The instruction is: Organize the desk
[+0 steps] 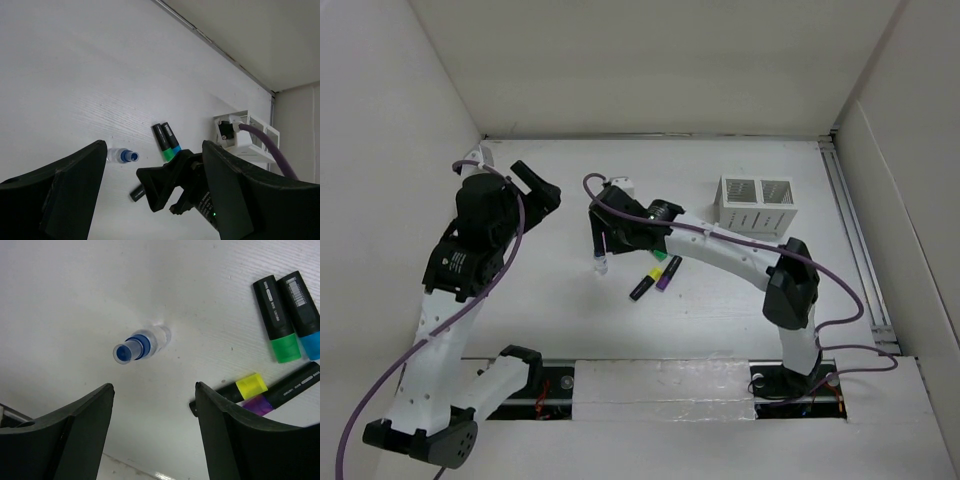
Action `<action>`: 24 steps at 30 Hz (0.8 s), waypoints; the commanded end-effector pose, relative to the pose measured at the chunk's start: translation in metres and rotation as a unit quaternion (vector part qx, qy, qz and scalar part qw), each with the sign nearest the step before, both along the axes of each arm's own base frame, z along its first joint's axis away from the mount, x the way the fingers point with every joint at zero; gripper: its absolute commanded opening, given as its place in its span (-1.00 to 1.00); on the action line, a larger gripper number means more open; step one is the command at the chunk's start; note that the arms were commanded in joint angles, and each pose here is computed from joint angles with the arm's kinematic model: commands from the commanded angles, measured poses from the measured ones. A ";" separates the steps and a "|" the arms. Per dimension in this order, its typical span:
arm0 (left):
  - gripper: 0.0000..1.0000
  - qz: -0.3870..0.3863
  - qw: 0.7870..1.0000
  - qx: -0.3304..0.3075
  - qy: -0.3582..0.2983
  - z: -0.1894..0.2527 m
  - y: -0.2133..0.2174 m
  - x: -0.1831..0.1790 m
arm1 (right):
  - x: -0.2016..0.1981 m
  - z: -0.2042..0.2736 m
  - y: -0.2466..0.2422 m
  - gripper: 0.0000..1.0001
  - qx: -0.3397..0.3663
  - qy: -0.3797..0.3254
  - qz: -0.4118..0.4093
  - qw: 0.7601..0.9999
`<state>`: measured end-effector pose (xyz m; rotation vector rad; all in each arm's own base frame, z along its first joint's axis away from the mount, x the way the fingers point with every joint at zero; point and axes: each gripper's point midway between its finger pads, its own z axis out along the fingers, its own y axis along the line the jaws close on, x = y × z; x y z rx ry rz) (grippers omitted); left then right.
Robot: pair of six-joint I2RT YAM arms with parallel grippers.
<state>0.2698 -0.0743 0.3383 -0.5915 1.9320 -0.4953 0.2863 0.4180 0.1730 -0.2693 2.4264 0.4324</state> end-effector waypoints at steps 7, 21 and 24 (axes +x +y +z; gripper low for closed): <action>0.47 -0.006 0.999 0.002 -0.044 0.021 -0.003 0.014 | -0.002 0.014 0.020 0.32 0.008 -0.016 0.023 1.000; 0.46 0.038 0.994 0.016 -0.102 0.074 0.020 0.014 | 0.007 -0.003 0.041 0.15 -0.001 -0.018 0.028 0.999; 0.46 0.066 0.989 0.016 -0.133 0.108 0.032 0.008 | 0.010 -0.006 0.044 0.05 -0.001 -0.019 0.025 0.999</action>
